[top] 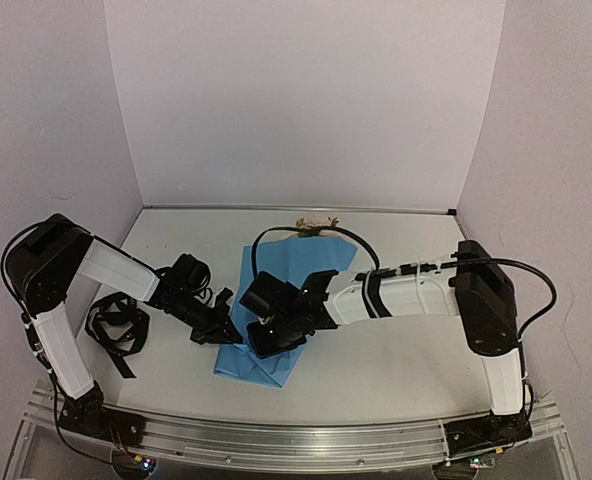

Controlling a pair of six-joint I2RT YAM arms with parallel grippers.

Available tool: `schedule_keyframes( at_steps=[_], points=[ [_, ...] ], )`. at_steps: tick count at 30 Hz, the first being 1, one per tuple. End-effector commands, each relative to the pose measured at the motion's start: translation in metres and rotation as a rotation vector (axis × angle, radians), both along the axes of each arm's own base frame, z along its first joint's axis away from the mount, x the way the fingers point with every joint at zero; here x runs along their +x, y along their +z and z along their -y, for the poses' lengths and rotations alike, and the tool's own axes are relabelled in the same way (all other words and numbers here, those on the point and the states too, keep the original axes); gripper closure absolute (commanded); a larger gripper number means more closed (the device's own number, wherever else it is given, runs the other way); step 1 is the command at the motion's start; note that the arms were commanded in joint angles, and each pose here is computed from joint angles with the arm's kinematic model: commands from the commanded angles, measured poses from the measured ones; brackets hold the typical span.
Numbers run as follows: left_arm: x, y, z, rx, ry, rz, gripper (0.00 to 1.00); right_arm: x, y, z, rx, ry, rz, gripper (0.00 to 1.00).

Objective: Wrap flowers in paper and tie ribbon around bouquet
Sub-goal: Fold the two-thirds-folded wrapping paper at the center of the board, then press the fold line on the folded wrapping paper.

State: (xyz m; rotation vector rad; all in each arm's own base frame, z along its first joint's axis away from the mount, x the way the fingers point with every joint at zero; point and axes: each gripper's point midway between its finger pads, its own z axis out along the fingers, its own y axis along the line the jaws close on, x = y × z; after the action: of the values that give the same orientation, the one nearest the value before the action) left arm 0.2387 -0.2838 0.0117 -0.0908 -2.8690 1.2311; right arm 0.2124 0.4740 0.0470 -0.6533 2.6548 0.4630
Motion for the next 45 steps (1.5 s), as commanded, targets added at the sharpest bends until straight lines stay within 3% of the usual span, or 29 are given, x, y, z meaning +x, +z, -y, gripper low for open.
schedule_keyframes(
  at_steps=[1,11,17,20,28,38,45],
  points=[
    [0.01,-0.01,-0.007,0.056,0.026,0.011,1.0,-0.016,-0.027,0.017,-0.095,0.041,-0.023,0.71],
    [0.016,-0.002,-0.003,0.044,0.032,0.026,1.0,-0.034,-0.066,0.043,-0.222,0.064,-0.085,0.75],
    [0.029,0.032,0.001,0.01,0.07,0.091,0.71,-0.039,-0.083,0.057,-0.284,0.061,-0.105,0.72],
    [0.035,0.058,0.001,-0.011,0.094,0.139,0.64,-0.041,-0.087,0.06,-0.294,0.061,-0.115,0.72],
    [0.033,0.096,0.003,-0.08,0.126,0.172,0.74,-0.041,-0.088,0.058,-0.29,0.062,-0.121,0.72],
    [0.011,0.066,0.038,-0.148,0.106,0.074,0.81,-0.041,-0.09,0.059,-0.294,0.064,-0.119,0.72],
    [-0.007,0.039,0.046,-0.104,0.117,0.012,0.82,-0.041,-0.09,0.057,-0.294,0.069,-0.12,0.72]
  ],
)
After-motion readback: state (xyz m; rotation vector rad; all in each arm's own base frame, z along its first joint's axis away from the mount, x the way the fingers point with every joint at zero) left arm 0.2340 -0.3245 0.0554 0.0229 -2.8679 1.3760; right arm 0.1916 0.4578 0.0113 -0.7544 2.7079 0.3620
